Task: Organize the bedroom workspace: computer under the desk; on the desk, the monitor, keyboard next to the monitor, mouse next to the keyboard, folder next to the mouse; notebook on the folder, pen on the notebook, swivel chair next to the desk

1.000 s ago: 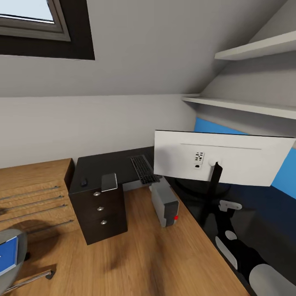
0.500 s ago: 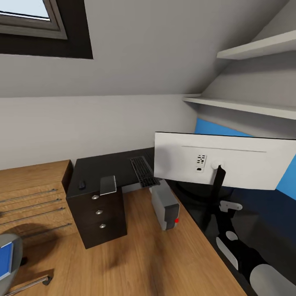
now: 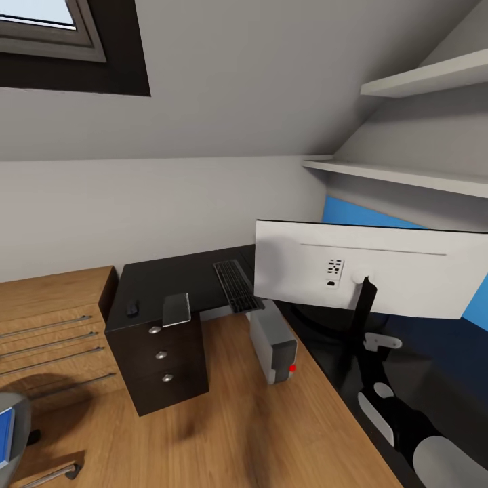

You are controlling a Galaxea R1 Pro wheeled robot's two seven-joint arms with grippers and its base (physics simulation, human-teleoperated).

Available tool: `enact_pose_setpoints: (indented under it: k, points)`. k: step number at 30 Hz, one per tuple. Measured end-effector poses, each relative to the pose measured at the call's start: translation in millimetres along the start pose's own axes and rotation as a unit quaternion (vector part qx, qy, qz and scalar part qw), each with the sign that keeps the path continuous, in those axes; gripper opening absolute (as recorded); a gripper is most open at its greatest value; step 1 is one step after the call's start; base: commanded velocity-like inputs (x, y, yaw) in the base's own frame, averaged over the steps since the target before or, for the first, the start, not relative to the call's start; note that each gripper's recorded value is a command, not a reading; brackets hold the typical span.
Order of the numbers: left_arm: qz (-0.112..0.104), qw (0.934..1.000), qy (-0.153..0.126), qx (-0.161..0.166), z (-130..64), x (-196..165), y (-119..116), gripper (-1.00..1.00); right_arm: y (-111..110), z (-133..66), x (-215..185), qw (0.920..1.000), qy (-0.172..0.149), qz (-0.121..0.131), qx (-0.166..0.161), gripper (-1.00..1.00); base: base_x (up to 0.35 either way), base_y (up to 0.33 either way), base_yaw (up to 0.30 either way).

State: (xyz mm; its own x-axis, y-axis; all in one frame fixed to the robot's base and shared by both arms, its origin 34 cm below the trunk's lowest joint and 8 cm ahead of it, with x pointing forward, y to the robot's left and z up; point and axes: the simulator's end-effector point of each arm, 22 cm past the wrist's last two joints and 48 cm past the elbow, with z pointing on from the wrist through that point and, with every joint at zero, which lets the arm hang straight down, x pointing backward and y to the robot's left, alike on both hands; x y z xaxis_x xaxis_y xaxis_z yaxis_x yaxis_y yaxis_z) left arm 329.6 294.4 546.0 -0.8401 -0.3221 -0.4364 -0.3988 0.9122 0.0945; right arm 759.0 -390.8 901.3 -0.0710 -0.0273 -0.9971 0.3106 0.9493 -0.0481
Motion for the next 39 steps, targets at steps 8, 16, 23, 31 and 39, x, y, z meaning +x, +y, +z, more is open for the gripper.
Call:
enact_pose_setpoints:
  k: [8,16,23,31,39]
  points:
    - [0.000,1.0000,0.000,0.000,0.0,0,0,1.00,-10,1.4,-2,1.0000,-0.005,-0.003,0.006,1.00,0.004,0.000,0.000]
    - [0.000,1.0000,0.000,0.000,0.0,0,0,1.00,-15,2.2,-14,0.9995,-0.031,0.002,0.007,1.00,0.000,0.000,0.000]
    - [0.001,1.0000,0.000,0.000,0.0,0,0,1.00,-16,2.0,-18,0.9992,-0.039,0.005,0.007,1.00,0.000,0.000,0.000]
    - [0.001,1.0000,0.000,0.000,0.0,0,0,1.00,-16,2.1,-19,0.9991,-0.040,0.005,0.007,1.00,0.004,0.000,0.000]
    - [0.001,1.0000,0.000,0.001,-0.2,0,0,1.00,-16,1.9,-19,0.9991,-0.041,0.005,0.008,1.00,0.153,0.000,0.000]
